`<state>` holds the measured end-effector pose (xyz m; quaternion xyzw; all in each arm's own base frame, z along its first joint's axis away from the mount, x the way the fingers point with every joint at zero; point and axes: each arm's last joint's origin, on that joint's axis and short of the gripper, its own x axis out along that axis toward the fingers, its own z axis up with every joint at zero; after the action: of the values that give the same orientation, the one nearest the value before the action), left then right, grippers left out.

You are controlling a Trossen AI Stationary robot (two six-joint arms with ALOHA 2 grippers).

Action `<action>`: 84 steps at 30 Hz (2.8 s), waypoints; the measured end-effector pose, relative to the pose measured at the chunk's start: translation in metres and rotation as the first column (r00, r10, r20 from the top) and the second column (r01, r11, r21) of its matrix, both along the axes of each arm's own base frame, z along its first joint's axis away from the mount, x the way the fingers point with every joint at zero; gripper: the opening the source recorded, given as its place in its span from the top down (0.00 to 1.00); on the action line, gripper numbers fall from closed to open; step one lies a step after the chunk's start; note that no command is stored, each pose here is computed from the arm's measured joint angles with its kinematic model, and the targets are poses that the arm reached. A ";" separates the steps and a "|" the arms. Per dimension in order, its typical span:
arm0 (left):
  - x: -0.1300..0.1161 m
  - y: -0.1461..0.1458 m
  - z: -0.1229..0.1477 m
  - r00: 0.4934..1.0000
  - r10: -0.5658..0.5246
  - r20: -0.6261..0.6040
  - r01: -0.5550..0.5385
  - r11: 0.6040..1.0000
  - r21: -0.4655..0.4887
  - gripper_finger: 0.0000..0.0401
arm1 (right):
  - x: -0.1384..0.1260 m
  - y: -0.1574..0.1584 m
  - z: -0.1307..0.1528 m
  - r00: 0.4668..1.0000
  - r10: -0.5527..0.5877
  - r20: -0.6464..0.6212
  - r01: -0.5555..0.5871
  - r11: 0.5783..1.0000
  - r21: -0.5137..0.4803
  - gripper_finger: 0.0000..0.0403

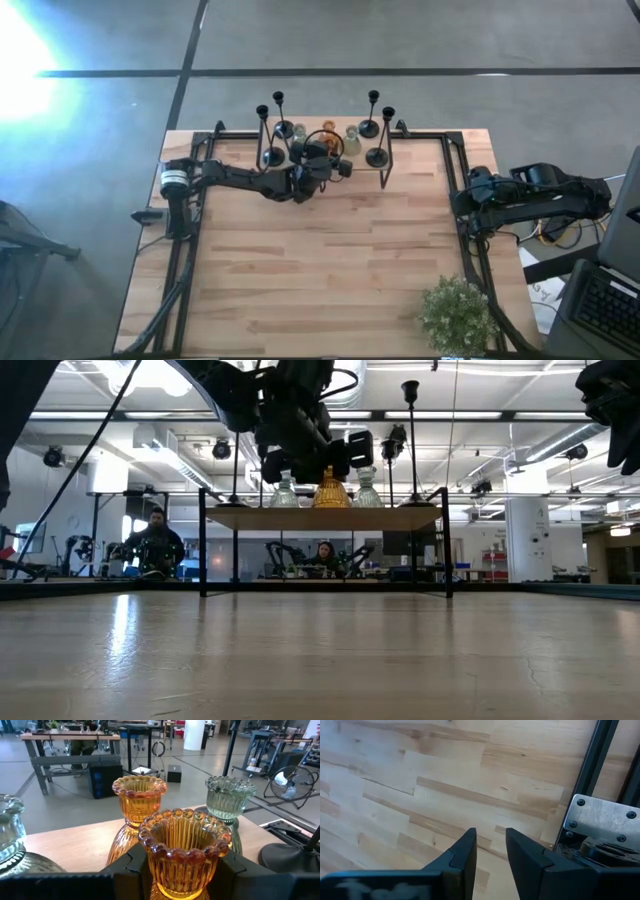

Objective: Pick & Place candle stick holders
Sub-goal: Put the orange glass candle holder on the shelf

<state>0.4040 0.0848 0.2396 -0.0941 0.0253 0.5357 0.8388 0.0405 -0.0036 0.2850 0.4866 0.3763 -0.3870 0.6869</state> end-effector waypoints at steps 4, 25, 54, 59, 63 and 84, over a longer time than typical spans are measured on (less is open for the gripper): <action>0.000 0.000 0.000 1.000 0.002 -0.027 -0.002 1.000 0.014 0.68 | 0.000 0.000 0.000 1.000 0.005 -0.001 -0.005 1.000 -0.002 0.74; -0.003 0.003 -0.002 0.994 0.052 -0.099 -0.048 0.998 0.040 0.68 | 0.000 0.000 0.000 1.000 0.023 -0.005 -0.023 1.000 -0.011 0.76; -0.009 0.005 -0.017 0.999 -0.019 -0.026 0.020 1.000 0.017 0.68 | 0.000 0.000 0.000 1.000 0.023 -0.005 -0.023 1.000 -0.012 0.76; -0.009 0.005 -0.017 0.999 -0.022 -0.035 0.022 1.000 0.021 0.68 | 0.000 0.000 0.000 1.000 0.023 -0.006 -0.023 1.000 -0.012 0.75; -0.009 0.005 -0.017 0.999 -0.022 -0.036 0.023 1.000 0.022 0.68 | 0.000 0.000 0.000 1.000 0.023 -0.006 -0.023 1.000 -0.012 0.77; -0.009 0.004 -0.023 0.998 -0.027 -0.061 0.028 1.000 0.007 0.32 | 0.000 0.000 0.000 1.000 0.024 -0.006 -0.024 1.000 -0.011 0.75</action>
<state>0.3951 0.0891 0.2167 -0.0737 0.0501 0.5268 0.8453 0.0405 -0.0036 0.2849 0.4772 0.3817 -0.3823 0.6932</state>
